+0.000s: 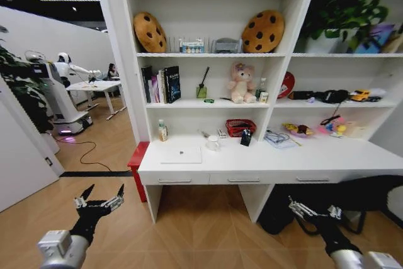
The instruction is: Organize the objects on the table.
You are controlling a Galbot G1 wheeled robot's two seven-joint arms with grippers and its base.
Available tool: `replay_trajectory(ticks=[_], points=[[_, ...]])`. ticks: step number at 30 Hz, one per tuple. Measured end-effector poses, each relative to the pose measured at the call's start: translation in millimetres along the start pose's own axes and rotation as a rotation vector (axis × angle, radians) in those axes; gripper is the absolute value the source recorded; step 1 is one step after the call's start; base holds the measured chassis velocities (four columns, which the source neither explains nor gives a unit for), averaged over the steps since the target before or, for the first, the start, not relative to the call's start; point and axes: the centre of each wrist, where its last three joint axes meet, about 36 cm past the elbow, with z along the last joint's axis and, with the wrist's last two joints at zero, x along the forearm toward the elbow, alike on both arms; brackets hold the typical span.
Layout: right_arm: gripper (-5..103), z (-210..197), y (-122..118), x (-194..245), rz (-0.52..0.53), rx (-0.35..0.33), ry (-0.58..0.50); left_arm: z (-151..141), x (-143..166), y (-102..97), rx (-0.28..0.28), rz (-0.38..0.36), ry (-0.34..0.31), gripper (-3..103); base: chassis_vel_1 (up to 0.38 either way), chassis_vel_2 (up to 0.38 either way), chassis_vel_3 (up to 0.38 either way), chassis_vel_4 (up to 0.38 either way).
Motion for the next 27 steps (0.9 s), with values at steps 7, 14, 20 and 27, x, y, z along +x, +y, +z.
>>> replay_trajectory(ticks=[7,14,20,27], points=[[100,0.0,0.0,0.0,0.0,0.0,0.0,0.1,0.0,0.0,0.0,0.0,0.0,100,0.263,-0.247,-0.272,0.258],[100,0.0,0.0,-0.1,0.0,0.0,0.0,0.0,-0.1,0.0,0.0,0.0,0.0,100,0.008,-0.007,-0.042,0.03],[100,-0.1,0.0,-0.1,0.0,0.0,-0.001,0.1,-0.1,0.0,0.0,0.0,0.0,100,-0.04,0.053,0.081,-0.029],[100,-0.1,0.0,-0.1,0.0,0.0,0.0,0.1,-0.1,0.0,0.0,0.0,0.0,100,0.0,0.0,0.0,0.0]])
